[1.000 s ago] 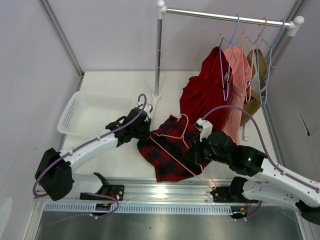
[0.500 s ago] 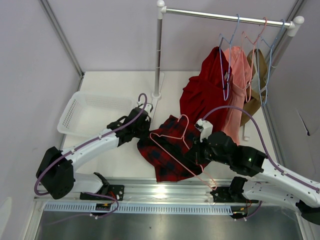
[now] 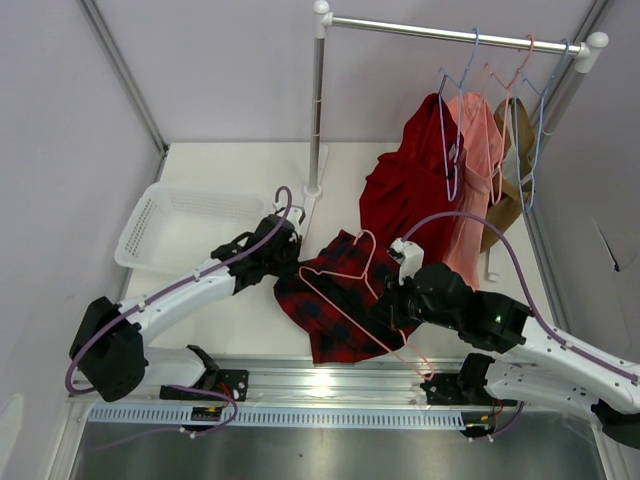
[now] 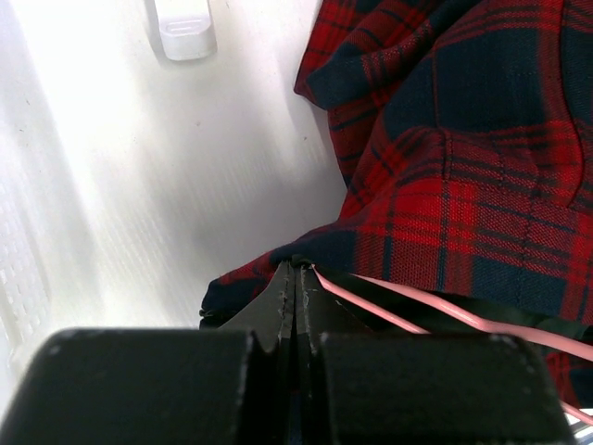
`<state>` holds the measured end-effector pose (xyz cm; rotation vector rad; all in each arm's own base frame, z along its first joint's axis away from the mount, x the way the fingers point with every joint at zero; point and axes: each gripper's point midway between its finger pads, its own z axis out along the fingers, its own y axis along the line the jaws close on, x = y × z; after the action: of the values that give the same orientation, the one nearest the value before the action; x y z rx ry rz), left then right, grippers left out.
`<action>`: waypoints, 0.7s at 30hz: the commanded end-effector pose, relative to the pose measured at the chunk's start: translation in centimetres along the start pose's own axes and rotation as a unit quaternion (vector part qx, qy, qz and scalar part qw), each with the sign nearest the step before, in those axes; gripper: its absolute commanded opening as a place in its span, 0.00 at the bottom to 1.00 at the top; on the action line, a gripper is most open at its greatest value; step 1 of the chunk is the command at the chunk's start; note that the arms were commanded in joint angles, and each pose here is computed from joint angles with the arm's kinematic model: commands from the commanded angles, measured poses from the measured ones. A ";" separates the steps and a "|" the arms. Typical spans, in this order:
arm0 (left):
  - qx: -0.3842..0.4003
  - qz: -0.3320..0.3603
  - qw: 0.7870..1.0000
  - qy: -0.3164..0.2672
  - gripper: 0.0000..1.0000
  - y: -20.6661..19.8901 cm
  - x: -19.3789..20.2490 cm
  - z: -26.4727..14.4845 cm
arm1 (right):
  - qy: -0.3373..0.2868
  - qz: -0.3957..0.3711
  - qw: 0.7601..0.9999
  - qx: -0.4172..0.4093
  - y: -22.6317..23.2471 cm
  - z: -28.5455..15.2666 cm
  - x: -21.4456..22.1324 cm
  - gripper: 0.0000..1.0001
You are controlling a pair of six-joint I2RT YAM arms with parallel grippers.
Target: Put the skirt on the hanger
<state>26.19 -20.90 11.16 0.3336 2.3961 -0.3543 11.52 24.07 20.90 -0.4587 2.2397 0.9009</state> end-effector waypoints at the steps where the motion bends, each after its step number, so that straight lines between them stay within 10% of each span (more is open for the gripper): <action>1: 0.021 -0.004 0.999 -0.030 0.00 -0.8 -1.9 -1.6 | -0.025 -0.012 1.000 -0.010 0.6 0.0 -1.3 0.00; 21: 0.044 0.007 0.999 -0.006 0.00 -1.3 0.2 -3.3 | -0.038 -0.026 0.999 -0.016 1.2 0.9 -2.0 0.00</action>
<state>24.16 -20.71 12.77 0.3695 2.3965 -0.4200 11.99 24.87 20.60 -0.4946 2.2257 0.8825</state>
